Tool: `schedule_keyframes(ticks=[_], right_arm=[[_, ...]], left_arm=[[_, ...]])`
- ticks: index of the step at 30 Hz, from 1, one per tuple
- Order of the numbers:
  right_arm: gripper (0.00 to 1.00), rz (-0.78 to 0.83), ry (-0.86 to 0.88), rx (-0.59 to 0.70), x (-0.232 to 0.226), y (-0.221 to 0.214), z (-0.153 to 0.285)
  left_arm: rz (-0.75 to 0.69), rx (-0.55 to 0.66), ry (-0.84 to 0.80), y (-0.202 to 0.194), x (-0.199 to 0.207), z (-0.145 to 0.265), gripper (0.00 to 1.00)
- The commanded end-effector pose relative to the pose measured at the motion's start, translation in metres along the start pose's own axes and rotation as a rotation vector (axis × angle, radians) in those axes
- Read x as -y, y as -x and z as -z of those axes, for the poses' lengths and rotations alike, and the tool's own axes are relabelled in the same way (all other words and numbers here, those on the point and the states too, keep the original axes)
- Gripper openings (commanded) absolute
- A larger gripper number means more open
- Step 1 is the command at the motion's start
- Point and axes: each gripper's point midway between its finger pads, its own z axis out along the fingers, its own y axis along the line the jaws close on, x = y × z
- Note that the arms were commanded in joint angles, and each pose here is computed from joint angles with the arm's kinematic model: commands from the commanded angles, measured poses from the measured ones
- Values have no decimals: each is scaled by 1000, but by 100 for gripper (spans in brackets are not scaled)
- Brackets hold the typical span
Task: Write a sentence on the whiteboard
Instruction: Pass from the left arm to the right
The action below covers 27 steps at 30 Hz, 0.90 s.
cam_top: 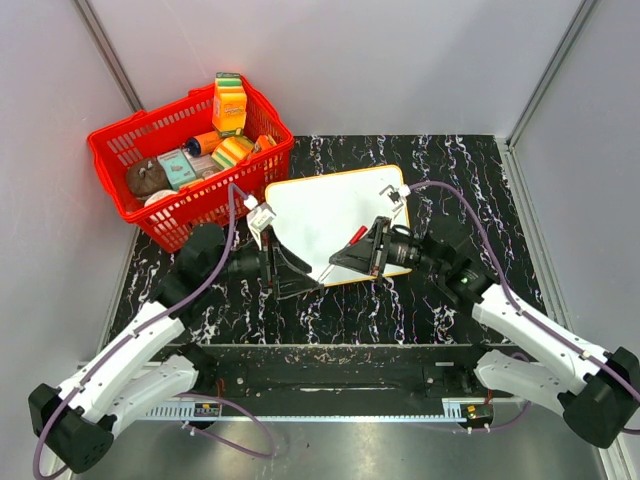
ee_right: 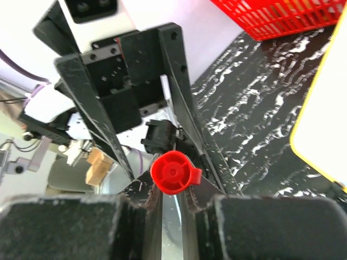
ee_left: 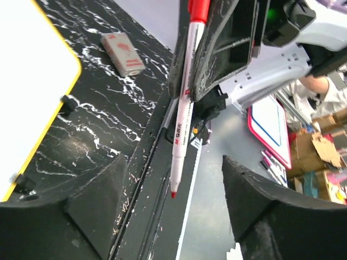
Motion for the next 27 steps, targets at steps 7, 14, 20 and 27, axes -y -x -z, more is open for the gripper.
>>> schedule_keyframes(ticks=[7,14,20,27], right_arm=[[0,151,-340,50,43,10,32],[0,147,-440,58,61,-6,55],[0,157,-505,117,68,-9,76],[0,151,-513,195,58,2,89]], left_arm=[[-43,129,245,25,-19,22,92],[29,188,424,0,-58,39,97],[50,241,496,-13,-79,47,98],[79,232,588,-32,-108,51,99]])
